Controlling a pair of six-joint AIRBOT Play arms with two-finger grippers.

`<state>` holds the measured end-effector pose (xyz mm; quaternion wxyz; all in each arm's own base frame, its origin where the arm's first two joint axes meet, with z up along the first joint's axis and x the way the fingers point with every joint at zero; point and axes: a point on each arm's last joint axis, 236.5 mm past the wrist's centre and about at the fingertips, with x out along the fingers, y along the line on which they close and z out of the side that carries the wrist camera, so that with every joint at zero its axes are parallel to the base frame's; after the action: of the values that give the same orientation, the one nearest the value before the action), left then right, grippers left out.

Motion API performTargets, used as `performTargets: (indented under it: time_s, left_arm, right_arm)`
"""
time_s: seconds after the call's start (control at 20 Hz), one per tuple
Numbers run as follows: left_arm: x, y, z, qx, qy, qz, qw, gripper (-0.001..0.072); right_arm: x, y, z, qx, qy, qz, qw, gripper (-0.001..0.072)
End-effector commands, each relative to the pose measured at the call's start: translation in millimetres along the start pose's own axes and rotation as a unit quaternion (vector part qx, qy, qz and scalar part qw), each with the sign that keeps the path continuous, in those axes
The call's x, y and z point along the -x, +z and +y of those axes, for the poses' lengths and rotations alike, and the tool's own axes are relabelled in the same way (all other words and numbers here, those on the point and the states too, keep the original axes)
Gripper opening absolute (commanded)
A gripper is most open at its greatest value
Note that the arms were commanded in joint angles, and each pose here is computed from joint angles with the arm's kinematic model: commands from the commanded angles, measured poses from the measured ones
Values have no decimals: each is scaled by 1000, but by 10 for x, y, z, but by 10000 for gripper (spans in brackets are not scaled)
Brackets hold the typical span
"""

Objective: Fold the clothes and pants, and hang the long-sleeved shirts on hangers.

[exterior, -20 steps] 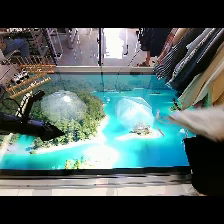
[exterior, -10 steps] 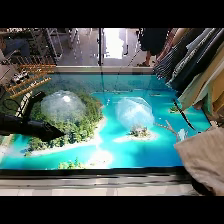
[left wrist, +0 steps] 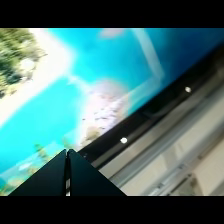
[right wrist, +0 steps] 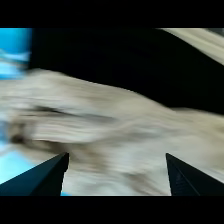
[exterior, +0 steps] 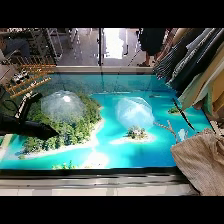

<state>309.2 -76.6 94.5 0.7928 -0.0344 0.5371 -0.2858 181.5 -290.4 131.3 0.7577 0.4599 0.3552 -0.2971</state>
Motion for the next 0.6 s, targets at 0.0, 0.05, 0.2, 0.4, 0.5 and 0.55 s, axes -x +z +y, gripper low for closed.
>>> performTargets:
  time_s: [0.0,0.05,0.2,0.4,0.5,0.55]
  left_arm:
    - [468,-320,1117,162,237,24,958,15]
    - [717,-391,1338,203,289,13,935,15]
    - [1081,-240,1462,230,306,-62,922,15]
    - [1133,221,1398,224,270,-163,922,15]
    - [1116,249,1362,225,261,-168,924,15]
    - [1116,249,1362,225,261,-168,924,15]
  right_arm:
    - [20,-167,1501,115,177,18,977,704]
    - [-92,-461,1686,154,179,64,970,703]
    - [-469,-1403,2002,281,146,184,931,455]
    - [-912,-2211,2430,414,137,190,880,18]
    - [-1039,-2122,2662,474,125,109,865,18]
    - [-1056,-2035,2812,486,132,69,861,19]
